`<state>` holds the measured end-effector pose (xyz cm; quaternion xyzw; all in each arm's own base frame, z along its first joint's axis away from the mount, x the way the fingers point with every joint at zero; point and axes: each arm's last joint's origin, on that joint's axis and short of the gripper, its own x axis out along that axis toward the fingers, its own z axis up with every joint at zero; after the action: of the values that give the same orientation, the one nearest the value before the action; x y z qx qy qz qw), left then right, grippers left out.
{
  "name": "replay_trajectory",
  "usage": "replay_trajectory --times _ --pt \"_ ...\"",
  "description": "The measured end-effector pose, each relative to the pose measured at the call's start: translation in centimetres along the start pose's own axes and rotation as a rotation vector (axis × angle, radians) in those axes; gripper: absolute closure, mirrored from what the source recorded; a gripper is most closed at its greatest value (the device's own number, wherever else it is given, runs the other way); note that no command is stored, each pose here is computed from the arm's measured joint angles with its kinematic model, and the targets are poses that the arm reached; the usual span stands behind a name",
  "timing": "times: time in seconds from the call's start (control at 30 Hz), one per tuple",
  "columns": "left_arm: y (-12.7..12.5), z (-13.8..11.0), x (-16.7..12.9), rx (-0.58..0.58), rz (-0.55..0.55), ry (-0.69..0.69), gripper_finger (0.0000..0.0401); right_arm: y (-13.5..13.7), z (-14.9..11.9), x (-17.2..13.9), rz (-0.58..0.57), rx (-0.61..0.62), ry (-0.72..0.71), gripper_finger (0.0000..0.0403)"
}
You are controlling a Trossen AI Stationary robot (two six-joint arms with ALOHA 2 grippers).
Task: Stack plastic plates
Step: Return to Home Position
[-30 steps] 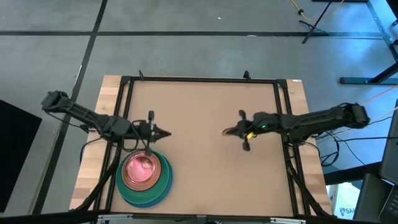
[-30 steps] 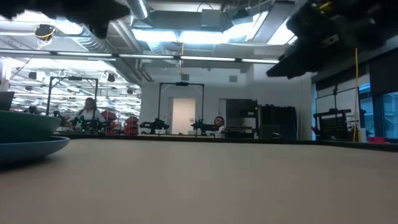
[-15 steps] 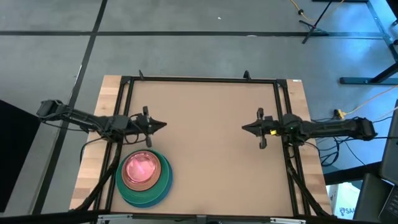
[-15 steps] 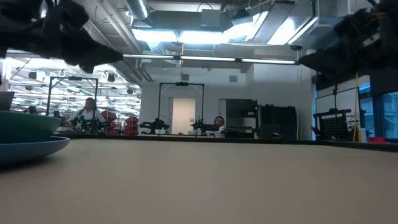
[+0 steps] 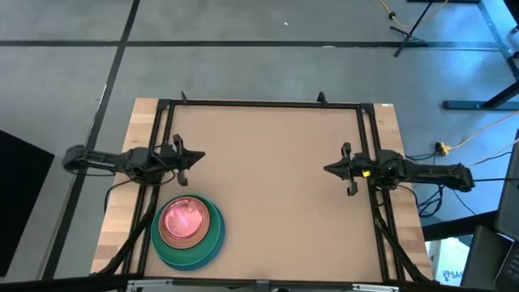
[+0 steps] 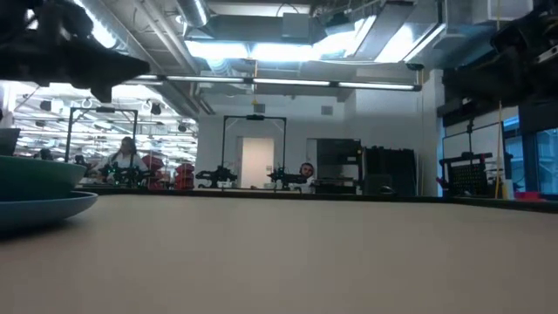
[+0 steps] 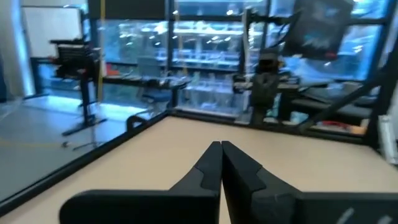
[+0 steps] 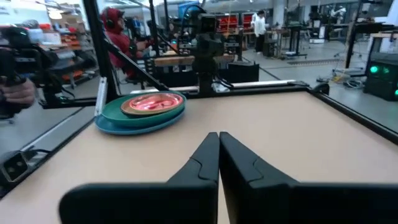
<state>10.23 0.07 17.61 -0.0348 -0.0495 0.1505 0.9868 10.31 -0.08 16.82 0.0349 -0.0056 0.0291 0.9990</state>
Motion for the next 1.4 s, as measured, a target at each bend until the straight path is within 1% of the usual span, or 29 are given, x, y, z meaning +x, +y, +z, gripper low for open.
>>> replay_trajectory --times 0.07,0.1,0.17,0.2,0.33,0.43,0.53,1.4 --pt "0.09 0.09 -0.49 0.000 -0.042 -0.013 0.0401 0.07 0.04 -0.33 0.013 0.003 -0.012 0.0398" --pt "0.06 -0.01 -0.68 0.002 -0.080 -0.006 0.0401 0.11 0.02 -0.48 0.022 0.004 -0.013 0.0398" --pt "-0.13 -0.28 -0.69 0.003 -0.146 0.025 0.0401 0.15 0.21 -0.60 0.029 0.008 -0.035 0.0397" --pt "-0.13 -0.49 -0.70 0.007 -0.151 0.045 0.0401 0.18 0.28 -0.60 0.037 0.008 -0.041 0.0398" --pt "-0.12 -0.66 -0.59 0.026 -0.138 0.062 0.0401 0.16 0.13 -0.59 0.035 0.009 -0.026 0.0398" --pt "-0.10 -0.58 -0.60 0.020 -0.133 0.054 0.0401 0.05 -0.02 -0.50 0.001 0.034 -0.010 0.0398" --pt "-0.10 -0.62 -0.60 0.022 -0.133 0.057 0.0401 -0.01 -0.07 -0.49 -0.019 0.035 -0.006 0.0397" --pt "-0.10 -0.61 -0.60 0.022 -0.132 0.057 0.0401 -0.02 -0.07 -0.50 -0.022 0.036 -0.006 0.0398"
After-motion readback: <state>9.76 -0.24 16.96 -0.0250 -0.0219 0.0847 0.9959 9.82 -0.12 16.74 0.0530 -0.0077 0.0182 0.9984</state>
